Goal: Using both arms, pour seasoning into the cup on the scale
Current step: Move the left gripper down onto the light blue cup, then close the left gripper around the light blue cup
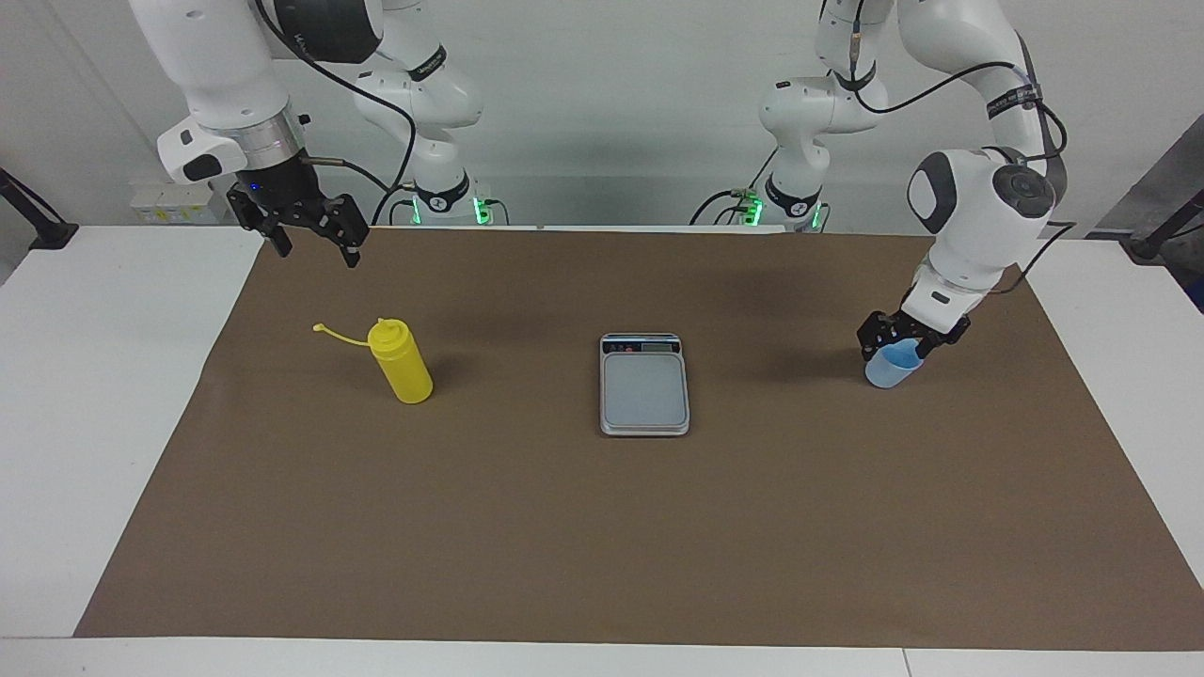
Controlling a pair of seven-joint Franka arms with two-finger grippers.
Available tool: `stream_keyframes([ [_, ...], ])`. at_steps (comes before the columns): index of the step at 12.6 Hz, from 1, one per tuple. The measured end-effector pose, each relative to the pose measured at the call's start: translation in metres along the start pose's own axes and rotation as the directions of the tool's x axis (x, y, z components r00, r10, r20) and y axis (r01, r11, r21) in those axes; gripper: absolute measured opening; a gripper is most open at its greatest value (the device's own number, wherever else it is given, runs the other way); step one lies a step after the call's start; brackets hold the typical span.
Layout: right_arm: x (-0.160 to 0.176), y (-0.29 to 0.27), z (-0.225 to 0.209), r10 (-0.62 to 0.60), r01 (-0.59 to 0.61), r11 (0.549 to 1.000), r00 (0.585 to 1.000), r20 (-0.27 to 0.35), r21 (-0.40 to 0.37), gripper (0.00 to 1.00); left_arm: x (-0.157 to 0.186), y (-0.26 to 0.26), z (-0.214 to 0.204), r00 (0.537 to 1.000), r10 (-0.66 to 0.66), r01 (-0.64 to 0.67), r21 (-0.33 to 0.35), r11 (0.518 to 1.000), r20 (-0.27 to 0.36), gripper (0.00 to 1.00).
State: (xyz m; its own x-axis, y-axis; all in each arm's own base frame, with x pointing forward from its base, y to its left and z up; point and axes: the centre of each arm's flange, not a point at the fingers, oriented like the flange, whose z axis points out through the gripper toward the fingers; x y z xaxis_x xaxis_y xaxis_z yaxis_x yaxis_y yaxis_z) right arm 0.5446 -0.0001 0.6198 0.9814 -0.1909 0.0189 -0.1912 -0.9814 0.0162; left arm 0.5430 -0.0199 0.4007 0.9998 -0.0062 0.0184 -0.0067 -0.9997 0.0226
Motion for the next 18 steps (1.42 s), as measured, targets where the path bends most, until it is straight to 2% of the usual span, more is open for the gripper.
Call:
stream_keyframes([
  [10,0.0,0.0,0.0,0.0,0.0,1.0,1.0,0.0,0.0,1.0,-0.019,-0.002,0.039,1.0,-0.003,0.003,0.002,1.0,0.0,0.95],
  [13,0.0,0.0,0.0,0.0,0.0,1.0,1.0,0.0,0.0,1.0,-0.021,-0.002,0.045,1.0,-0.004,0.004,0.002,1.0,0.002,0.9],
  [16,0.0,0.0,0.0,0.0,0.0,1.0,1.0,0.0,0.0,1.0,-0.021,-0.002,0.05,1.0,-0.004,0.004,0.002,1.0,0.008,0.81],
  [17,0.0,0.0,0.0,0.0,0.0,1.0,1.0,0.0,0.0,1.0,-0.021,-0.003,0.051,1.0,-0.005,0.005,0.002,1.0,0.009,0.81],
  [18,0.0,0.0,0.0,0.0,0.0,1.0,1.0,0.0,0.0,1.0,-0.021,-0.005,0.051,1.0,-0.009,0.008,0.002,1.0,0.009,0.75],
])
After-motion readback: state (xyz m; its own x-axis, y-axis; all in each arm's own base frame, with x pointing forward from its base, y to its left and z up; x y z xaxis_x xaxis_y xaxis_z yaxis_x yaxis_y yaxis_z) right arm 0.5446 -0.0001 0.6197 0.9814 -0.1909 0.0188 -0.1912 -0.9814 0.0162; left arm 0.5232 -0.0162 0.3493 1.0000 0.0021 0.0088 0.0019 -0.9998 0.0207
